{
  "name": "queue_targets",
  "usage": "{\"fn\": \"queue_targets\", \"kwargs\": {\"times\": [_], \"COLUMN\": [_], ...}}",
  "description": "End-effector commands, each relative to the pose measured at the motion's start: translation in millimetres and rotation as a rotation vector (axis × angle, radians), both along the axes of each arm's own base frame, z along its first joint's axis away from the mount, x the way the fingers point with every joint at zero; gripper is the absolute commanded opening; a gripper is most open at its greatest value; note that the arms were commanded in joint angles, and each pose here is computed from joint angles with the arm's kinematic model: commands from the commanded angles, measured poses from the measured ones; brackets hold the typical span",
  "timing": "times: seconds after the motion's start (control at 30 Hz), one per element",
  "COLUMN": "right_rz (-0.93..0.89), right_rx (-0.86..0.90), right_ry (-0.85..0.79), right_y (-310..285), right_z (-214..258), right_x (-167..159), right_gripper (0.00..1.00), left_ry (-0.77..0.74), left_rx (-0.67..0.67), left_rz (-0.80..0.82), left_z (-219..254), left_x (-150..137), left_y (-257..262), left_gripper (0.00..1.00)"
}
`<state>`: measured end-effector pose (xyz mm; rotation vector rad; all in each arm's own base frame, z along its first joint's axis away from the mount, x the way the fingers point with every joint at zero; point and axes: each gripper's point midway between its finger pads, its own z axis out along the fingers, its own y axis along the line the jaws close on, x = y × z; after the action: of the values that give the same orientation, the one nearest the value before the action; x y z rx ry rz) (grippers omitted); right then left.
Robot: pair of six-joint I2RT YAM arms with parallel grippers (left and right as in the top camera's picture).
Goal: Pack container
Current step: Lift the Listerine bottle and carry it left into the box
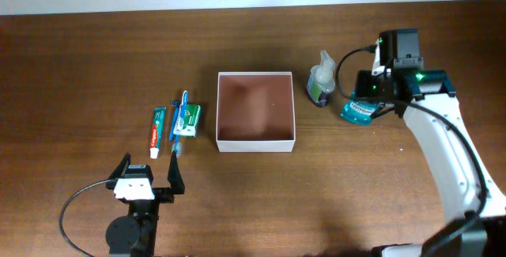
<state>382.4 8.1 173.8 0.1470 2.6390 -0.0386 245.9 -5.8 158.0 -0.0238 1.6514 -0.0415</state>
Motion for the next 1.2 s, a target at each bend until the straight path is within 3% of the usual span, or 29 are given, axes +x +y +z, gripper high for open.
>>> {"fn": "queue_targets", "kwargs": {"times": [0.0, 0.2, 0.53, 0.77, 1.17], "right_rz": [0.076, 0.187, 0.331, 0.399, 0.446], "right_rx": [-0.005, 0.006, 0.066, 0.082, 0.059], "right_ry": [-0.104, -0.139, -0.363, -0.413, -0.330], "right_y": [24.5, 64.3, 123.6, 165.9, 209.6], "right_z": [50.2, 99.8, 184.3, 182.2, 120.7], "right_x": [-3.9, -19.3, -19.2, -1.9, 39.7], "right_gripper": [0.13, 0.14, 0.13, 0.13, 0.14], "left_ry": [-0.002, -0.002, -0.002, -0.002, -0.002], "left_rx": [0.019, 0.019, 0.019, 0.019, 0.019], "left_rz": [0.010, 0.010, 0.010, 0.010, 0.010], "left_z": [-1.4, -1.5, -1.5, -1.5, -1.5], "left_x": [0.1, 0.1, 0.1, 0.1, 0.1], "left_y": [2.4, 2.3, 2.4, 2.3, 2.3], "left_gripper": [1.00, 0.99, 0.99, 0.99, 0.99]}}
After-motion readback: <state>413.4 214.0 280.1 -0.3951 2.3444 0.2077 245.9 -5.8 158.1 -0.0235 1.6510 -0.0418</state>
